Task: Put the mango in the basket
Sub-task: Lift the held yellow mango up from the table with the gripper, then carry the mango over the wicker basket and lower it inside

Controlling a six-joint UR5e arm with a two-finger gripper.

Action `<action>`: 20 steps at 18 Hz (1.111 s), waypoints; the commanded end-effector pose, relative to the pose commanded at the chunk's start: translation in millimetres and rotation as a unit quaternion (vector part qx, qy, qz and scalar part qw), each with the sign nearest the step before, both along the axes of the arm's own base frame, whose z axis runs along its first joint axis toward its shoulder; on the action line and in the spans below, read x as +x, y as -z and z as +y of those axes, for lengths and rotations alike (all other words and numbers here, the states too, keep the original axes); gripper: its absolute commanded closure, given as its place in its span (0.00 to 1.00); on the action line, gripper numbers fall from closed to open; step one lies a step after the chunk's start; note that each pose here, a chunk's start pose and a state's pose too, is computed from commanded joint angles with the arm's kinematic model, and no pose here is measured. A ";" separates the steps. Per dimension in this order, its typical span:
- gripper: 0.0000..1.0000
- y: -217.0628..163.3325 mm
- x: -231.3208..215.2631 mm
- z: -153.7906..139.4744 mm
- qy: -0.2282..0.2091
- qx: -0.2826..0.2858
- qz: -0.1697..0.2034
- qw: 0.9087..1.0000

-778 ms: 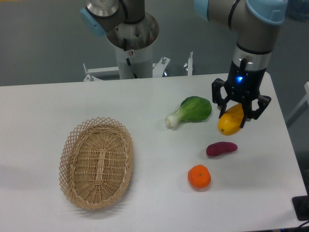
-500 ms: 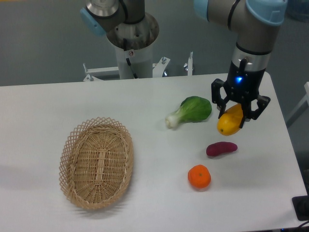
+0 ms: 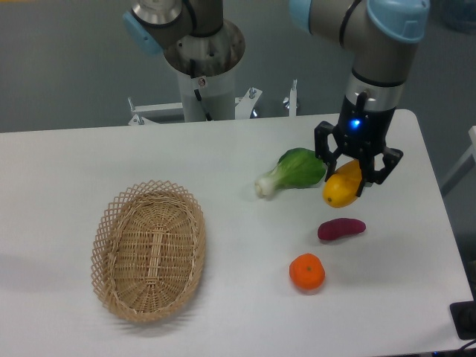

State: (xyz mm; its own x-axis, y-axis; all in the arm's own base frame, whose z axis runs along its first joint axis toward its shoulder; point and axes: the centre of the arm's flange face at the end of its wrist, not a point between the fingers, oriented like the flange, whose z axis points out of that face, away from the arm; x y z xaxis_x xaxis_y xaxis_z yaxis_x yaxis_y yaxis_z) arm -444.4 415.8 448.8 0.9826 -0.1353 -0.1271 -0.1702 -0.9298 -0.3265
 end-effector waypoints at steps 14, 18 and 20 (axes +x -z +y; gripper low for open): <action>0.45 99.2 170.6 132.0 -0.098 -0.005 -0.015 0.995; 0.45 131.4 204.4 165.8 -0.097 -0.032 -0.018 0.995; 0.45 149.3 220.5 180.5 -0.092 -0.040 -0.026 0.995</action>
State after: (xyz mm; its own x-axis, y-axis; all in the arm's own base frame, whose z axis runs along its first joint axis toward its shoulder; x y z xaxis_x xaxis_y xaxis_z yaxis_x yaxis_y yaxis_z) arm -223.9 596.3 299.5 0.9966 0.0398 -0.0718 0.0203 -0.9669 -0.2544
